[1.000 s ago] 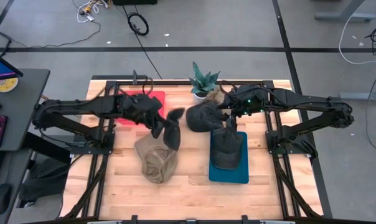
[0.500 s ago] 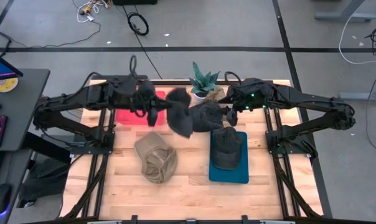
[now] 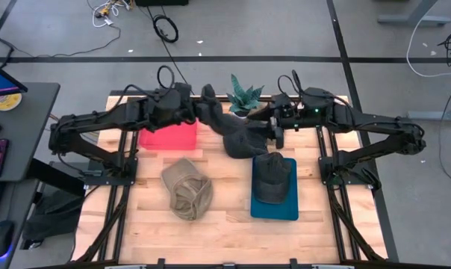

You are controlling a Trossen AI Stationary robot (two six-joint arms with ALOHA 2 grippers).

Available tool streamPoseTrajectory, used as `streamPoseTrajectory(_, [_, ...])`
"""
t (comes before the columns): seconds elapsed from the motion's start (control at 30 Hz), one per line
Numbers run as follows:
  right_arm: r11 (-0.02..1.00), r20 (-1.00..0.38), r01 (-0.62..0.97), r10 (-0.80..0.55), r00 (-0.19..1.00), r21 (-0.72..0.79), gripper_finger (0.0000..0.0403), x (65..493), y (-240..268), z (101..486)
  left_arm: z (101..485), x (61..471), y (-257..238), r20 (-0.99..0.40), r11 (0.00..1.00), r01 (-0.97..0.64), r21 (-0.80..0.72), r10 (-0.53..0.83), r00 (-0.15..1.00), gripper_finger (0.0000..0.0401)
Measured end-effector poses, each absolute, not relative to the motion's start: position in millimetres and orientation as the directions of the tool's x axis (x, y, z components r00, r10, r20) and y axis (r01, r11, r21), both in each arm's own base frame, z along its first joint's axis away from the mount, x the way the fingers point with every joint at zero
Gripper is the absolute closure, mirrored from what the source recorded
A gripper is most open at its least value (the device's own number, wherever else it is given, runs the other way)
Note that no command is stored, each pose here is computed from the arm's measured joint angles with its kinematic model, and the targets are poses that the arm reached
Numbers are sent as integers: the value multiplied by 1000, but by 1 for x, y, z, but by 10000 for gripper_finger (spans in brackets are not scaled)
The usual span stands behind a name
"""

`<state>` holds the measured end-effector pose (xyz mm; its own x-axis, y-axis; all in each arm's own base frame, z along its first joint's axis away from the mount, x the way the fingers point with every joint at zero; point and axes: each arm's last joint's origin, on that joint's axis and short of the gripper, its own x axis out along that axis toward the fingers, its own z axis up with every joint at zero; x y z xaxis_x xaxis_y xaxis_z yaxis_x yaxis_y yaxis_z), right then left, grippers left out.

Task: Pick & Place hat
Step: Put the bottom black cap into the blue bin

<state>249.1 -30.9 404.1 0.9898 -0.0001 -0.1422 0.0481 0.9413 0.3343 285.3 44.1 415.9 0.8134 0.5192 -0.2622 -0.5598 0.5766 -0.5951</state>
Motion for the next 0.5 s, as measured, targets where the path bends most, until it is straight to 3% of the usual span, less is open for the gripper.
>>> streamPoseTrajectory(0.5, [935, -186, 217, -169, 968, 280, 16, 281, -40, 383, 401, 319, 47, -214, 576, -525, -626, 521, 827, 398])
